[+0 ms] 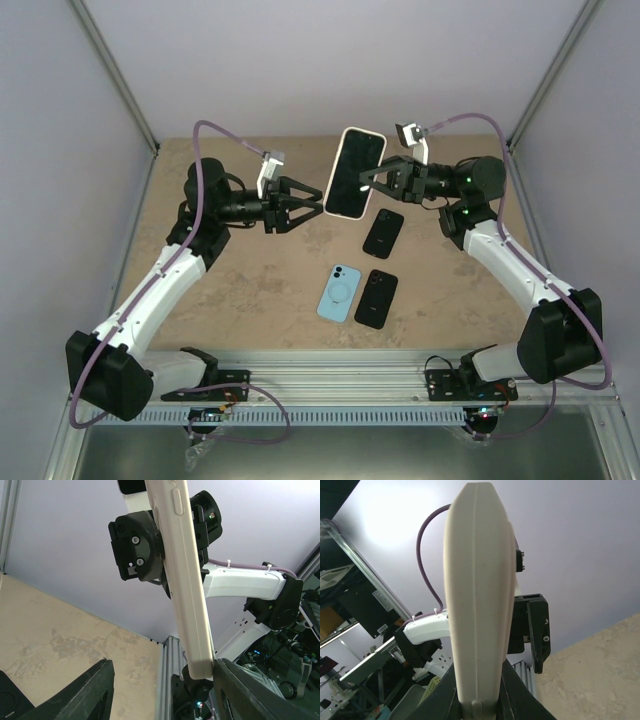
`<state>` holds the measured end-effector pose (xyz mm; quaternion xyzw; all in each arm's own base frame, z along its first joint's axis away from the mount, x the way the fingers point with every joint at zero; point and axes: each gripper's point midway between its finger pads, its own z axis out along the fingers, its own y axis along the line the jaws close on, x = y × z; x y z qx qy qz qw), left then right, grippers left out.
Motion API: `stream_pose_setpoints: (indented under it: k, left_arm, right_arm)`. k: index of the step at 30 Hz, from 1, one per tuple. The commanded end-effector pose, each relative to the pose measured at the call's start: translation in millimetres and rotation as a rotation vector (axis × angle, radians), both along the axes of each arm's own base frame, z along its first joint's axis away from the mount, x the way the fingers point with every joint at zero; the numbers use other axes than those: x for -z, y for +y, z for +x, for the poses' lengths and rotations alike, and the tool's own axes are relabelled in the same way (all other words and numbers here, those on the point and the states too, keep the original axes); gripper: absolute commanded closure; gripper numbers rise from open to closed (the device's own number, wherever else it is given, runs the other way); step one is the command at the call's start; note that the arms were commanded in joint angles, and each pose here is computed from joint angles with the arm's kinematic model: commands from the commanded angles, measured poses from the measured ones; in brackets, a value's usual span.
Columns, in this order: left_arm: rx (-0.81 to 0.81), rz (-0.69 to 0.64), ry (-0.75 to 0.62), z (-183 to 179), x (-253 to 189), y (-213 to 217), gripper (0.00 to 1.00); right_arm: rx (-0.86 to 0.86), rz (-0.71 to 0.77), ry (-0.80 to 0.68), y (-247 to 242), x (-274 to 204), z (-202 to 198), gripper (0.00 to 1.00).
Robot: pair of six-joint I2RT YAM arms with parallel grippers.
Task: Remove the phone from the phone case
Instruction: Remove the phone case from the phone.
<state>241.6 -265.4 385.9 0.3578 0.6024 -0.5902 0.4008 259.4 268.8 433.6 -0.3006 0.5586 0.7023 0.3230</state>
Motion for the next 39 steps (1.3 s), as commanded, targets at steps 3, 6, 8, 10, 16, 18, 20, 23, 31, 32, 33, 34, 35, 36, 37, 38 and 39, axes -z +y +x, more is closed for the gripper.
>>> stream_pose_setpoints:
  k: [3, 6, 8, 10, 16, 18, 20, 23, 31, 32, 33, 34, 35, 36, 37, 38, 39]
  left_arm:
    - [0.004, -0.009, -0.018, -4, -1, 2, 0.40]
    - [0.014, -0.007, -0.016, -6, 0, 0, 0.39]
    - [0.010, -0.006, -0.017, -5, 0, 0, 0.39]
    - [0.012, -0.005, -0.016, -5, 0, 0, 0.39]
    - [-0.011, 0.012, -0.014, -1, 5, -1, 0.37]
    - [-0.027, 0.018, -0.013, 2, 6, -1, 0.33]
    - [-0.042, 0.030, -0.008, 5, 9, -1, 0.32]
    - [-0.049, 0.034, -0.002, 8, 10, -1, 0.33]
    - [-0.067, 0.030, 0.043, 16, 12, -3, 0.41]
    - [-0.068, 0.028, 0.052, 17, 13, -3, 0.42]
    - [-0.068, 0.024, 0.057, 18, 12, -3, 0.44]
    - [-0.067, 0.020, 0.060, 18, 12, -4, 0.46]
    - [-0.069, 0.021, 0.067, 19, 13, -4, 0.49]
    - [-0.071, 0.023, 0.072, 20, 15, -4, 0.51]
    - [-0.074, 0.025, 0.073, 22, 16, -4, 0.54]
    - [-0.082, 0.029, 0.077, 24, 18, -4, 0.56]
    - [-0.091, 0.035, 0.079, 26, 21, -4, 0.58]
  right_arm:
    - [0.018, 0.040, -0.063, -2, -14, -5, 0.99]
    - [0.018, 0.039, -0.059, -2, -14, -4, 0.99]
    - [0.019, 0.040, -0.061, -2, -14, -4, 0.99]
    - [0.020, 0.040, -0.064, -2, -14, -5, 0.99]
    - [0.018, 0.039, -0.060, -2, -14, -4, 1.00]
    - [0.019, 0.040, -0.064, -2, -15, -4, 0.99]
    - [0.019, 0.039, -0.061, -2, -14, -4, 0.99]
    - [0.019, 0.039, -0.061, -2, -14, -4, 0.99]
    - [0.014, 0.039, -0.065, -1, -14, -4, 0.99]
    - [0.009, 0.038, -0.067, 0, -14, -6, 0.99]
    - [0.004, 0.037, -0.067, 0, -14, -7, 1.00]
    - [0.000, 0.037, -0.069, 0, -14, -8, 1.00]
    - [-0.004, 0.039, -0.070, 0, -15, -9, 0.99]
    - [-0.008, 0.043, -0.073, 0, -16, -11, 0.99]
    - [-0.013, 0.045, -0.074, 0, -17, -13, 0.99]
    - [-0.017, 0.048, -0.073, 0, -18, -14, 0.99]
    - [-0.022, 0.050, -0.077, -1, -19, -16, 0.99]
